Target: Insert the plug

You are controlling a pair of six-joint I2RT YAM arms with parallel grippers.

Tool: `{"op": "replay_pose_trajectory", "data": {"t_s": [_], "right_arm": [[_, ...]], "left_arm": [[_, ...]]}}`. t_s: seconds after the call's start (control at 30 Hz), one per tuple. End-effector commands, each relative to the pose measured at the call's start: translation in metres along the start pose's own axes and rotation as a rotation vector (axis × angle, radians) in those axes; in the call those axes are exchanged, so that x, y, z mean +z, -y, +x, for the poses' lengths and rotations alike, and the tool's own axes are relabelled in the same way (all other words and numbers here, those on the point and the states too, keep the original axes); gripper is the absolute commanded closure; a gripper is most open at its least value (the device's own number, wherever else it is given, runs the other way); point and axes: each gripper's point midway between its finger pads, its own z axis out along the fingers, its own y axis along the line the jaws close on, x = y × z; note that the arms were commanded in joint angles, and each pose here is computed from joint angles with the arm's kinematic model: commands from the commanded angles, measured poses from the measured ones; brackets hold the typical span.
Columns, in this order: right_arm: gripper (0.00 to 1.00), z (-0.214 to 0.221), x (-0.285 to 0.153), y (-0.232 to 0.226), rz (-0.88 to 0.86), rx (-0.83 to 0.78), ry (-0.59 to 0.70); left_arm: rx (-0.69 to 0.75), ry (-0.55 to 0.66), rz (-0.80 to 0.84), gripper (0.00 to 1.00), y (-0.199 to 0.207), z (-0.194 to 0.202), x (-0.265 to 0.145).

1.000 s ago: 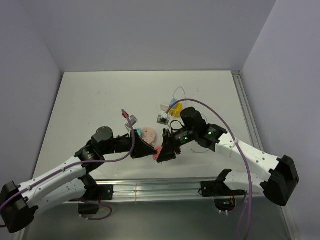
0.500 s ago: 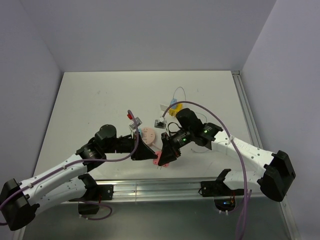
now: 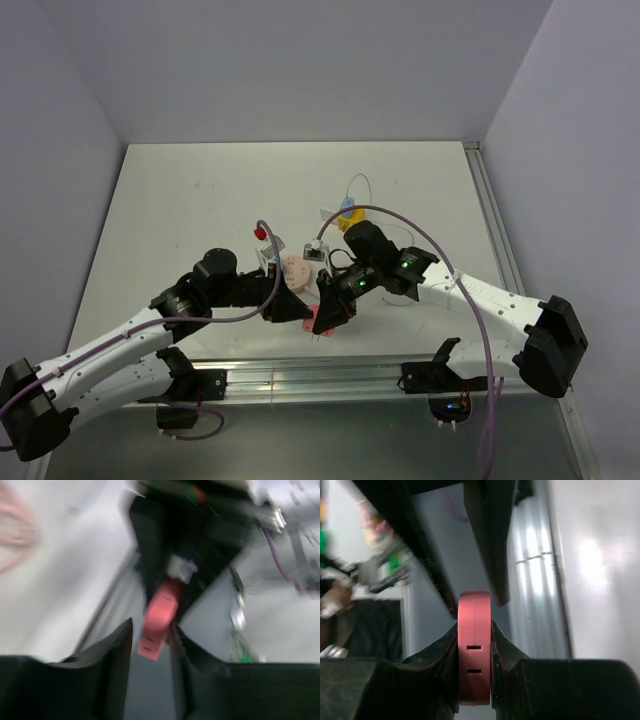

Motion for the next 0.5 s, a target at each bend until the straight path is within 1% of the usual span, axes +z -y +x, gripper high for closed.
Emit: {"op": "replay_pose_trajectory", "data": {"t_s": [0.0,0.03,0.07,0.1,0.13,0.17,0.2,0.23,0.27,0.3,0.33,0.37,0.4,0.43,0.47], "right_arm": [[1.0,-0.026,0.002,0.022,0.213,-0.004,0.082],[1.0,-0.029,0.001,0.032,0.268,0.016,0.098],[1.0,-0.035,0.001,0.037,0.298,0.046,0.131],[1.0,-0.039,0.0,0.046,0.341,0.066,0.16],[1.0,-0.048,-0.006,0.064,0.448,0.09,0.215],[1.0,-0.059,-0.008,0.074,0.497,0.125,0.273],[1.0,-0.065,-0.01,0.083,0.543,0.142,0.306],[1.0,-0.076,-0.02,0.103,0.653,0.169,0.374],[1.0,-0.08,-0.019,0.115,0.689,0.226,0.407],[1.0,-0.087,-0.022,0.123,0.73,0.249,0.452],[1.0,-0.1,-0.035,0.139,0.835,0.27,0.548],[1.0,-0.103,-0.037,0.151,0.874,0.323,0.599],[1.0,-0.107,-0.043,0.16,0.925,0.342,0.649],[1.0,-0.117,-0.046,0.165,0.941,0.345,0.703],[1.0,-0.116,-0.044,0.18,0.992,0.364,0.716]], "left_arm": [[-0.011,0.246,-0.307,0.58,-0.037,-0.05,-0.016],[-0.048,0.311,-0.392,0.54,-0.05,-0.056,-0.026],[-0.082,0.362,-0.47,0.45,-0.06,-0.056,-0.04],[-0.116,0.466,-0.604,0.43,-0.082,-0.065,-0.058],[-0.173,0.522,-0.649,0.43,-0.089,-0.066,-0.067],[-0.205,0.542,-0.706,0.43,-0.098,-0.059,-0.078],[-0.225,0.573,-0.756,0.43,-0.106,-0.059,-0.085],[-0.253,0.629,-0.818,0.43,-0.116,-0.061,-0.096],[-0.264,0.64,-0.867,0.44,-0.125,-0.057,-0.101],[-0.278,0.645,-0.912,0.45,-0.132,-0.053,-0.107],[-0.298,0.68,-0.965,0.47,-0.141,-0.052,-0.114],[-0.309,0.676,-0.996,0.5,-0.149,-0.047,-0.115],[-0.318,0.679,-1.013,0.52,-0.153,-0.044,-0.116],[-0.361,0.704,-1.021,0.53,-0.157,-0.042,-0.116],[-0.379,0.708,-1.044,0.56,-0.165,-0.036,-0.117]]}}
